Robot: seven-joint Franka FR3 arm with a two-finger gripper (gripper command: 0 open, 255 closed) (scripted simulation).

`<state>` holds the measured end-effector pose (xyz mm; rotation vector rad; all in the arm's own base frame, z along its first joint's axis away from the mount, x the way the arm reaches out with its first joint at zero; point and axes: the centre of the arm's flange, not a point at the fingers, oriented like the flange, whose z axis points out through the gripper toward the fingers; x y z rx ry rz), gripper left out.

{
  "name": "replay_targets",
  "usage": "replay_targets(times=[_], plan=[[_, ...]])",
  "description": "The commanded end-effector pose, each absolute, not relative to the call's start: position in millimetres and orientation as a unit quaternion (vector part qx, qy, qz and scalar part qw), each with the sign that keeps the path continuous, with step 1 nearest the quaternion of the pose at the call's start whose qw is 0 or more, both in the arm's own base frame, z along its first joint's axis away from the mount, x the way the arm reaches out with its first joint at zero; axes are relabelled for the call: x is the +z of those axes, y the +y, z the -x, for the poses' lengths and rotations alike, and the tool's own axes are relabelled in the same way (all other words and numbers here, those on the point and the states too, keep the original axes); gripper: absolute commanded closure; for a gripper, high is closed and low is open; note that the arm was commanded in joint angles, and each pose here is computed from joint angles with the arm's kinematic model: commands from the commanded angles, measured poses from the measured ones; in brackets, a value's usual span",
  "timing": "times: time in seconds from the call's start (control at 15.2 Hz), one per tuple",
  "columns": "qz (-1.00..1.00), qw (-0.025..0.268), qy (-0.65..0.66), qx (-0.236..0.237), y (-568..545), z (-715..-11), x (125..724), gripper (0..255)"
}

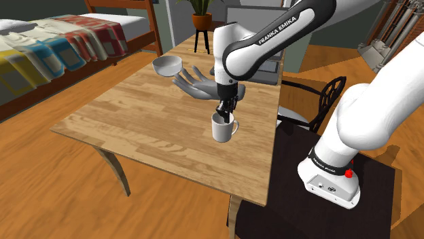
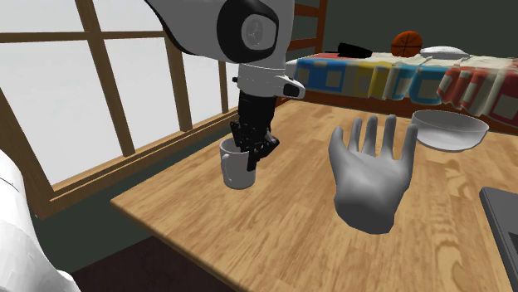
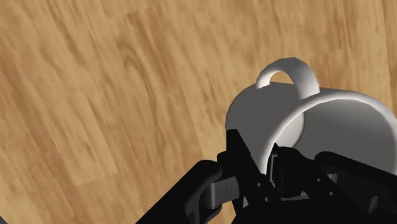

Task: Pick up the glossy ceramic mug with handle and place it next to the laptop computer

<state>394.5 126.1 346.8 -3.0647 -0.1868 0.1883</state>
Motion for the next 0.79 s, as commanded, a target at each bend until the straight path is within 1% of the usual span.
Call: replay_targets(times=[0.0,0.26,0.73], plan=[[0.996,0.033,-0.061,0.061,126,-394,347,255],[0.996,0.033,-0.061,0.061,126,-394,347,255],[0.996,0.033,-0.061,0.061,126,-394,384,255]])
